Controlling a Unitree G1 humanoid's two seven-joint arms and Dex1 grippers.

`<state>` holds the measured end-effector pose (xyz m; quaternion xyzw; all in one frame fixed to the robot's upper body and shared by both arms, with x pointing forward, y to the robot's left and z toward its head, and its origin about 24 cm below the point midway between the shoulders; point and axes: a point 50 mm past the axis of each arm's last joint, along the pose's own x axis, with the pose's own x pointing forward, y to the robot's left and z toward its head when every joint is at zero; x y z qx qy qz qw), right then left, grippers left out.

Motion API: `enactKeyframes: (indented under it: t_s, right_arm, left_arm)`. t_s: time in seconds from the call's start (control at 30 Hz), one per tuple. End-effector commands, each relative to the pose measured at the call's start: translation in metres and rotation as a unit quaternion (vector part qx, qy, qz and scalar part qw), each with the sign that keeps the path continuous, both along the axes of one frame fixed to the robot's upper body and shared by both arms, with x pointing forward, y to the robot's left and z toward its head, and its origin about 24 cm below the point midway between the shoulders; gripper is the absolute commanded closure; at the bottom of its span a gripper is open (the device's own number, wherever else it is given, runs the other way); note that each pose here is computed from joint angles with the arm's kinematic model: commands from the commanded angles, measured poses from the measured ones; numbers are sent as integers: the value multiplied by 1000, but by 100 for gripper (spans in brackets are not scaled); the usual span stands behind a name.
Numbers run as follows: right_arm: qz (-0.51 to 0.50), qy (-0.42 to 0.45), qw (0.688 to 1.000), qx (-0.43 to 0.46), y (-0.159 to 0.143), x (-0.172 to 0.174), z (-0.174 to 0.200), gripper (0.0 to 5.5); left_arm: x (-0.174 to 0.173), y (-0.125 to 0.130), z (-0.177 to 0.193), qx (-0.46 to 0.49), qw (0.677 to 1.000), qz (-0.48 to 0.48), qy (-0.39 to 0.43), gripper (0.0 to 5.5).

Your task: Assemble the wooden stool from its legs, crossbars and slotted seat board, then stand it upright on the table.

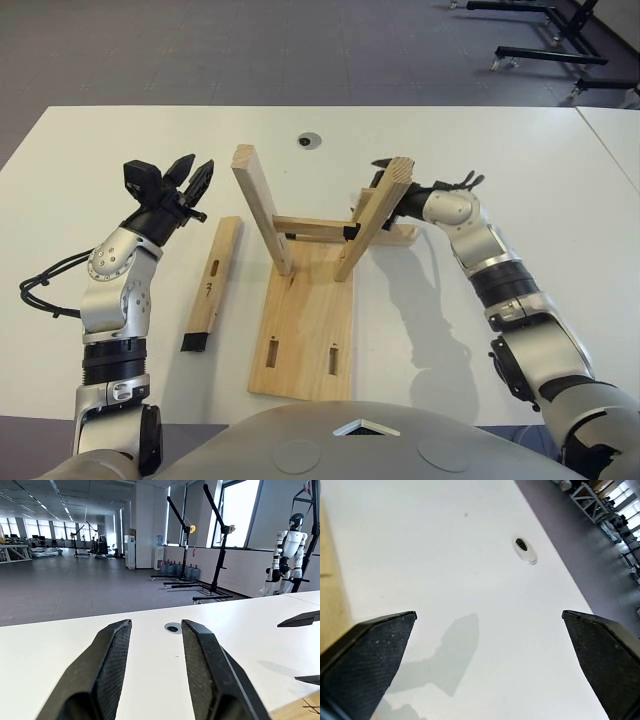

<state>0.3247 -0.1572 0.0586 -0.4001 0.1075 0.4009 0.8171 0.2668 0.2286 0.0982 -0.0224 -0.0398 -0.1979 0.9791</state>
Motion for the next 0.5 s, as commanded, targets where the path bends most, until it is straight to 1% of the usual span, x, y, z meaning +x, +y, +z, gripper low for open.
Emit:
enactKeyframes:
  t_s: [0.03,0.13,0.27,0.37,0.43,0.5]
  right_arm:
    - [-21,26,998,-44,-27,-7,-7,13]
    - [-39,44,997,-53,-46,-17,-12,13]
    - [-56,78,995,-36,-66,-36,-8,13]
    - [-102,98,989,38,-84,-41,7,13]
    - [-134,105,980,105,-96,-37,22,13]
    - [-146,122,966,176,-108,-33,37,13]
  left_arm:
    - [-1,3,2,9,1000,6,1,369]
    - [-1,3,3,10,1000,5,-1,369]
    - [-6,9,3,12,1000,20,-3,369]
    - [-8,13,4,13,1000,28,-3,369]
    - [-9,14,4,12,999,31,-3,369]
    - [-9,13,3,11,999,32,-3,369]
